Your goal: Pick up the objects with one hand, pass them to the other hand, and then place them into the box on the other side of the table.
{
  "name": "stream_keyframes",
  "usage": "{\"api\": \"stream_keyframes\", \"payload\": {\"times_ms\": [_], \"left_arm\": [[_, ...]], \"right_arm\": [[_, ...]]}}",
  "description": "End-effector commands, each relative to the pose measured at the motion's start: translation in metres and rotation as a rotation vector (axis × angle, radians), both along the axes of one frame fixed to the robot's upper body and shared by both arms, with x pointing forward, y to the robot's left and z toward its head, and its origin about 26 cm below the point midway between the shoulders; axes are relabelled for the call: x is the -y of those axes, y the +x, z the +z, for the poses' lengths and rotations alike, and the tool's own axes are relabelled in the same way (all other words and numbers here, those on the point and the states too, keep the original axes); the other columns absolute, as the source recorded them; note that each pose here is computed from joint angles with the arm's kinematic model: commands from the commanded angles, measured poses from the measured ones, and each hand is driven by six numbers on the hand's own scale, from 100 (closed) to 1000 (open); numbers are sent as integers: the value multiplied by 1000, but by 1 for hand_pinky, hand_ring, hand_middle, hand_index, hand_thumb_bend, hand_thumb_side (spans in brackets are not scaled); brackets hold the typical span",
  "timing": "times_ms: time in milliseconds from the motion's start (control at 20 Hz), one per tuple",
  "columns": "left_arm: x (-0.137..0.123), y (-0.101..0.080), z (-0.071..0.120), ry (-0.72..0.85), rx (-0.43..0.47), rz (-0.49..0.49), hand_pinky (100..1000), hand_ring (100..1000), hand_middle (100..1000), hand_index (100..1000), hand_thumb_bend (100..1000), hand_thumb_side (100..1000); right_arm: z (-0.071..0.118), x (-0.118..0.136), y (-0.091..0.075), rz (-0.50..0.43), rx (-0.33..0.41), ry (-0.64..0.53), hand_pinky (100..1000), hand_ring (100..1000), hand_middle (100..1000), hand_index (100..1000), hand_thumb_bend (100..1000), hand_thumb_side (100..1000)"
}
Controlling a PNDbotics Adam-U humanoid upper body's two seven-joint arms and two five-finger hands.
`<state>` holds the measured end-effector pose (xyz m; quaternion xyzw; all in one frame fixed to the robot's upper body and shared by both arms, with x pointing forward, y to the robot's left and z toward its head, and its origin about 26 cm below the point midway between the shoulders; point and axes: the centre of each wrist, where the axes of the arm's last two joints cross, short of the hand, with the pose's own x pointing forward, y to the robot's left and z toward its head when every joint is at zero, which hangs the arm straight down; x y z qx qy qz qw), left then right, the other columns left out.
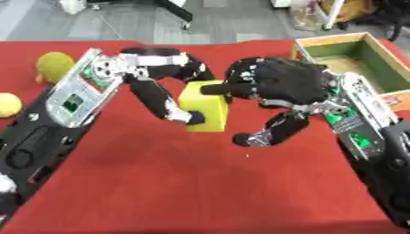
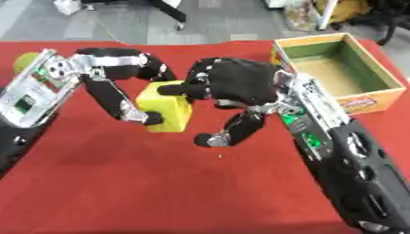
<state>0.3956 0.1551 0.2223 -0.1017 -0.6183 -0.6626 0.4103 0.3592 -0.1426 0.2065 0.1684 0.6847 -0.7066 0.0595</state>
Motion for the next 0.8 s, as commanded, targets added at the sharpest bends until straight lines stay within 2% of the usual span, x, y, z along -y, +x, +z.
{"api": "stream_keyframes", "payload": {"times_ms": [50,300,600,800], "left_arm": [[3,-6,32,-75,80,-30,766,605,564,627,252,198],[4,-6,35,-109,71,-34,767,604,563,625,250,202],[15,-11,36,-117,40,-85,767,604,563,624,251,207],[21,-14,35,-123,13,-108,767,604,562,623,221,215]], "right_arm": [[2,4,0,-4,28,-71,781,696,655,1000,392,384],[2,5,0,-10,39,-47,781,695,650,1000,400,381],[4,4,0,-17,60,-1,780,688,636,1000,424,379],[5,3,1,-28,72,21,779,682,626,1000,428,374]]}}
